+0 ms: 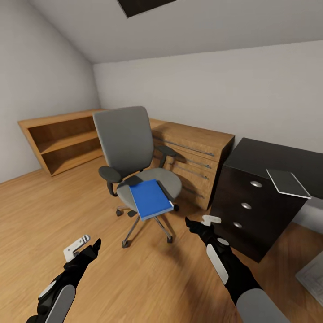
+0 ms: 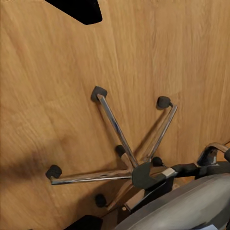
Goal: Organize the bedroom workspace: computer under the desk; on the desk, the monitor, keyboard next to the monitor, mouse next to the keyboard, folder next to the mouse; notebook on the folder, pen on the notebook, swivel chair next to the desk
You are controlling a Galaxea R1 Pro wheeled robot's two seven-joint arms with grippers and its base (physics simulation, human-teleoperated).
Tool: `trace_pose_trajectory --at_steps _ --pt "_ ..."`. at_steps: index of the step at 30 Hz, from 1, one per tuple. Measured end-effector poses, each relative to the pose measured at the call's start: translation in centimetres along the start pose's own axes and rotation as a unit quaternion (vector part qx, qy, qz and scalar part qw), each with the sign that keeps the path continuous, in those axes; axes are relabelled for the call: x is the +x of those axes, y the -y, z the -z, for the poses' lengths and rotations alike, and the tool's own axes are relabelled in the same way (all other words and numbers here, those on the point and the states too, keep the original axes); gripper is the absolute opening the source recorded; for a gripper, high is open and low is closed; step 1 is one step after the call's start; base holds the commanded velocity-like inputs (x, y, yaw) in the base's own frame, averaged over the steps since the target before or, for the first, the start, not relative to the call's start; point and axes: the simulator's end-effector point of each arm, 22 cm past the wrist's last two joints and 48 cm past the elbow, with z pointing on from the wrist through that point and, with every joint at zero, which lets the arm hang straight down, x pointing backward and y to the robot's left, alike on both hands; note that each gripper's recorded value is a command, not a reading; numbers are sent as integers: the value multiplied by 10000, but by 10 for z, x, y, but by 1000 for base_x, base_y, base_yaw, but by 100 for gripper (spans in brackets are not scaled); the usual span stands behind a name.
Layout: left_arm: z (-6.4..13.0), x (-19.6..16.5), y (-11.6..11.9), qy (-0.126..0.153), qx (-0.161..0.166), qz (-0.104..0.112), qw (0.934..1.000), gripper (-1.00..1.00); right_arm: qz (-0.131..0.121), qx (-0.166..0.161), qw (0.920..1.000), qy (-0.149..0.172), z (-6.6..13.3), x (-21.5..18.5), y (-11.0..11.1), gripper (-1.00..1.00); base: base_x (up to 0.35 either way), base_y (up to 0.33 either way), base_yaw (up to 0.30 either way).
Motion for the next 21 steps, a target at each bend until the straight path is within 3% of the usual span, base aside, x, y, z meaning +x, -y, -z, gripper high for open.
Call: trace_pose_trajectory --at_steps 19,21 --pt "-14 35 -20 1 -1 -13 10000 100 3 -9 10000 40 -10 36 13 100 0 0 0" --pt "-15 38 -23 4 -3 -21 10000 100 1 -188 9998 25 -11 41 6 100 0 0 0"
